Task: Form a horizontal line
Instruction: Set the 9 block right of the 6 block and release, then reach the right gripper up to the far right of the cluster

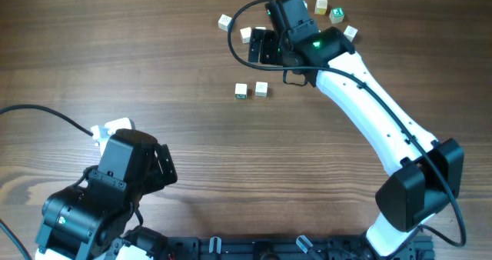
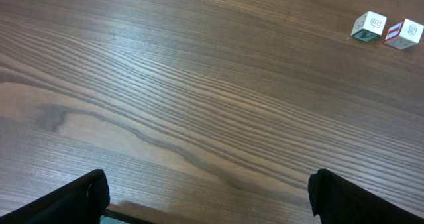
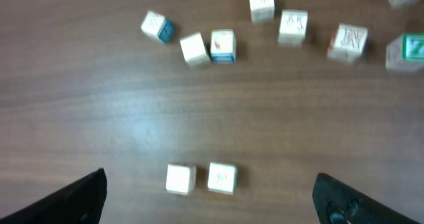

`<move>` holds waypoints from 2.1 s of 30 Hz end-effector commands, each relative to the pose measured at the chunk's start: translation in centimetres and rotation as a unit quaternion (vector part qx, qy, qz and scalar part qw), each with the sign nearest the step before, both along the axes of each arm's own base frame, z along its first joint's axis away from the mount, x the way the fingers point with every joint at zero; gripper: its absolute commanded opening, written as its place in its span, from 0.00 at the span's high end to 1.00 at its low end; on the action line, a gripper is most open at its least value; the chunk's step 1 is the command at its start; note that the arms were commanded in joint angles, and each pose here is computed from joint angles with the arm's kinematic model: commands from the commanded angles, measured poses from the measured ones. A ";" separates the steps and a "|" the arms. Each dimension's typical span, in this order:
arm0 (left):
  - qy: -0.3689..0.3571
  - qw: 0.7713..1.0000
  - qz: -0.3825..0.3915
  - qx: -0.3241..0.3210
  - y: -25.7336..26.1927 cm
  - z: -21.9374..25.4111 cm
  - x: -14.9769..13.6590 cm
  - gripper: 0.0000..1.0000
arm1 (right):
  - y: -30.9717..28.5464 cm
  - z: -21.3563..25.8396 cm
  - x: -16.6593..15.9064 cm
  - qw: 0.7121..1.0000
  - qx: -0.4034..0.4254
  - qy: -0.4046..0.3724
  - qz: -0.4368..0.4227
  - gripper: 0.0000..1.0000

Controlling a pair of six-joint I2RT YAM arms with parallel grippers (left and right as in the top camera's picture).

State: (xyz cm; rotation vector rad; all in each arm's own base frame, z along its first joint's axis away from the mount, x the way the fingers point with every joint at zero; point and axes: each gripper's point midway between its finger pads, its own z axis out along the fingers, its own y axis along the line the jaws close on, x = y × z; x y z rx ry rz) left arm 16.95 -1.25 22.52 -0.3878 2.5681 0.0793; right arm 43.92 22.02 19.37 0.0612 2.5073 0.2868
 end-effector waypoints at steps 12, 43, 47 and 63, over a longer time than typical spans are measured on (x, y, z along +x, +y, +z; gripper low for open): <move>-0.003 1.000 0.012 0.005 0.4 0.0 0.1 0.00 | -5.8 -2.9 8.9 0.997 -0.006 -0.064 -0.045 0.09; -0.003 1.000 0.012 0.005 0.4 0.0 0.1 0.00 | -9.9 -9.9 16.3 0.966 -0.112 -0.097 0.210 0.01; -0.003 1.000 0.012 0.005 0.4 0.0 0.1 0.00 | -9.9 -11.9 16.2 0.964 -0.115 -0.084 0.223 0.02; -0.003 1.000 0.012 0.005 0.4 0.0 0.1 0.00 | -12.0 -19.3 13.4 0.957 -0.076 0.002 0.280 0.15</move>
